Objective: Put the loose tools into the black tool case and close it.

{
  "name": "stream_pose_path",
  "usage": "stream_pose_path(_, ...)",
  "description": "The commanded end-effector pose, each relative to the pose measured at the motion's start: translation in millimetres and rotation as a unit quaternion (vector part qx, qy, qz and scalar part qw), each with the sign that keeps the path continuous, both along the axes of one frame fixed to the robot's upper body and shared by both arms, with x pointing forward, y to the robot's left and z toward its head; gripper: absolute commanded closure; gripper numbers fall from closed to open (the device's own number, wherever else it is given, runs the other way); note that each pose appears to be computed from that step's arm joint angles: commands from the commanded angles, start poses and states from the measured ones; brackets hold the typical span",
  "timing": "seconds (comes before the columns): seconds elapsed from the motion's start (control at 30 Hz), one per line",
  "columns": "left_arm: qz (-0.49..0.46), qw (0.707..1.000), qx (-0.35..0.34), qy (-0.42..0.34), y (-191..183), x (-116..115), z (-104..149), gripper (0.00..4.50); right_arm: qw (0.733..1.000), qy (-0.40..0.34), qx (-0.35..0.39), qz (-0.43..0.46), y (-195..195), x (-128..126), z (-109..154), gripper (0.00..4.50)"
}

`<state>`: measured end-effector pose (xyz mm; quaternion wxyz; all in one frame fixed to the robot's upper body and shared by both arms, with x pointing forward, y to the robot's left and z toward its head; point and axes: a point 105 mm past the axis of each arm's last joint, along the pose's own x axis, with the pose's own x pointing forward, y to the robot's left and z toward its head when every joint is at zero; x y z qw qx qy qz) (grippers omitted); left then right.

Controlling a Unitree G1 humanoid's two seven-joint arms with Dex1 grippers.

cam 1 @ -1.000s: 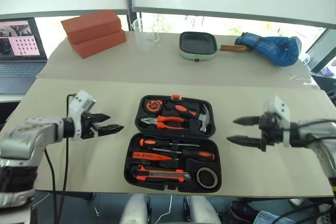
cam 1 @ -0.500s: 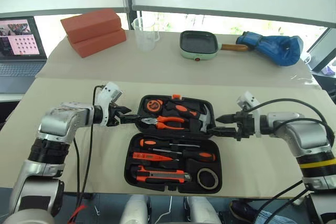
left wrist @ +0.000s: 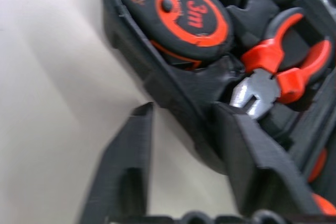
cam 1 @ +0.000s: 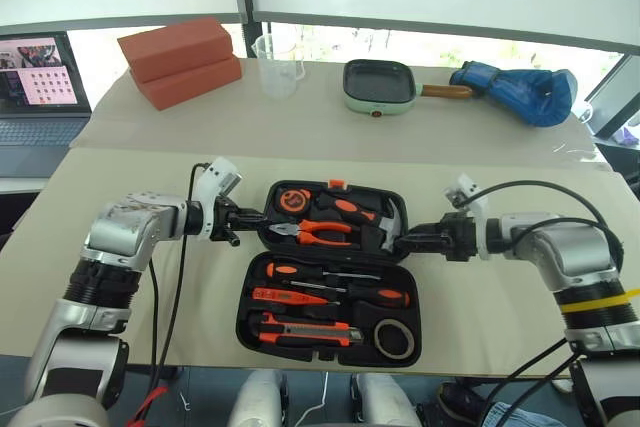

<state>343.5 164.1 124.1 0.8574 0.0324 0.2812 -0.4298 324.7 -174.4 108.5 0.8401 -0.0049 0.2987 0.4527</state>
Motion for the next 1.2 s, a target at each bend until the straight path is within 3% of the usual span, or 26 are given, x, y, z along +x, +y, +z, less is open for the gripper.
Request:
stream_pose_path(0.03, 0.002, 1.000, 0.015, -0.002, 0.8, -1.3, -5.2, 4.37, 1.000, -0.019, 0.015, 0.010, 6.0, 2.6, 13.0, 3.15)
stream_pose_path(0.13, -0.003, 1.000, 0.007, 0.002, -2.8, -4.5, -5.7, 4.50, 0.999, -0.023, 0.022, 0.007, 9.0, 2.8, 14.6, 4.19)
stream_pose_path(0.2, -0.003, 1.000, 0.004, 0.003, -3.9, -5.5, -5.0, 4.50, 0.999, -0.035, 0.028, 0.003, 11.4, 5.3, 20.0, 4.48)
stream_pose_path(0.3, -0.011, 1.000, -0.027, -0.002, -7.4, -11.8, 3.3, 4.50, 0.997, -0.065, 0.039, 0.006, 15.6, 2.8, 34.2, 4.48)
stream_pose_path(0.57, 0.000, 0.989, -0.090, -0.120, -16.0, -15.4, 39.7, 4.50, 0.982, -0.178, 0.069, -0.011, 27.1, -4.1, 69.5, 4.48)
stream_pose_path(0.77, 0.000, 0.971, -0.066, -0.228, -25.4, -20.7, 42.3, 4.50, 0.961, -0.269, 0.045, -0.041, 29.7, -4.7, 79.2, 4.48)
stream_pose_path(0.9, 0.031, 0.951, -0.034, -0.307, -28.0, -16.8, 39.9, 4.50, 0.929, -0.365, -0.043, -0.050, 24.3, 1.2, 68.5, 4.48)
stream_pose_path(1.03, 0.058, 0.923, 0.004, -0.380, -28.4, -11.9, 41.8, 4.50, 0.906, -0.410, -0.089, -0.051, 16.6, 2.5, 54.3, 4.48)
stream_pose_path(1.2, 0.096, 0.888, 0.045, -0.447, -13.7, -13.1, 46.7, 4.50, 0.847, -0.508, -0.154, -0.025, 8.4, -6.3, 49.7, 4.48)
